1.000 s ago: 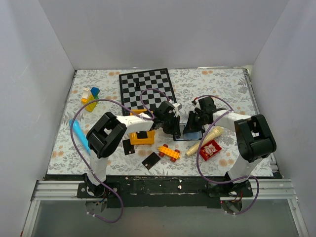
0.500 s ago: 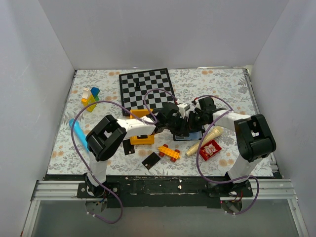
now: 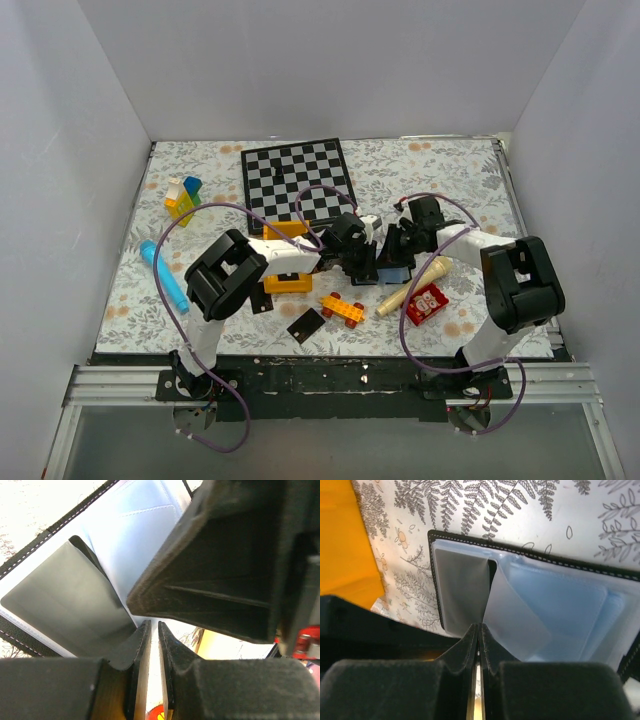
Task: Put the credit cards into the card holder
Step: Insert the credit card into the card holder.
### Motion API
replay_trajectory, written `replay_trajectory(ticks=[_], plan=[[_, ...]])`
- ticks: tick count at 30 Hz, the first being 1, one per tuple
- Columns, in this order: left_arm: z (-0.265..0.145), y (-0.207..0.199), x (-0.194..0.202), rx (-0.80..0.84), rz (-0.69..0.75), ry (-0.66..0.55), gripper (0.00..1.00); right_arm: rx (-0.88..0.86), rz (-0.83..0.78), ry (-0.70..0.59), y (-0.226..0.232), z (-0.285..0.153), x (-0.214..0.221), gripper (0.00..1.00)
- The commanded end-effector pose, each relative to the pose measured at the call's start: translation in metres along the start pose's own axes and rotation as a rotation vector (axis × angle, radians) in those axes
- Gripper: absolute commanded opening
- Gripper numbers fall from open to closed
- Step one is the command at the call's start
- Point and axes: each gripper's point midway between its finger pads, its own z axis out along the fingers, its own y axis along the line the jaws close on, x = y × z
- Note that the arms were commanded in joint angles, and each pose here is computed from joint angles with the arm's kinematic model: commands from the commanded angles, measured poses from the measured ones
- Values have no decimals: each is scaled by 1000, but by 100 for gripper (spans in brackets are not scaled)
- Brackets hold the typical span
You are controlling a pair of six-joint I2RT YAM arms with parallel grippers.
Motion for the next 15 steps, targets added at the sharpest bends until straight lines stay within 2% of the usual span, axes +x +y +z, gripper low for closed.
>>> replay_trajectory(ticks=[1, 6, 10, 15], plan=[[3, 12, 6, -59, -12, 22, 11, -48, -5, -91, 14, -25, -15, 11], [2, 13, 9, -67, -15, 27, 11, 55, 19, -204, 0, -50, -27, 15], [1, 16, 11, -72, -22, 27, 11, 146, 25, -195, -13, -56, -26, 15], [0, 16, 11, -75, -26, 26, 11, 187, 26, -159, -22, -52, -21, 10]])
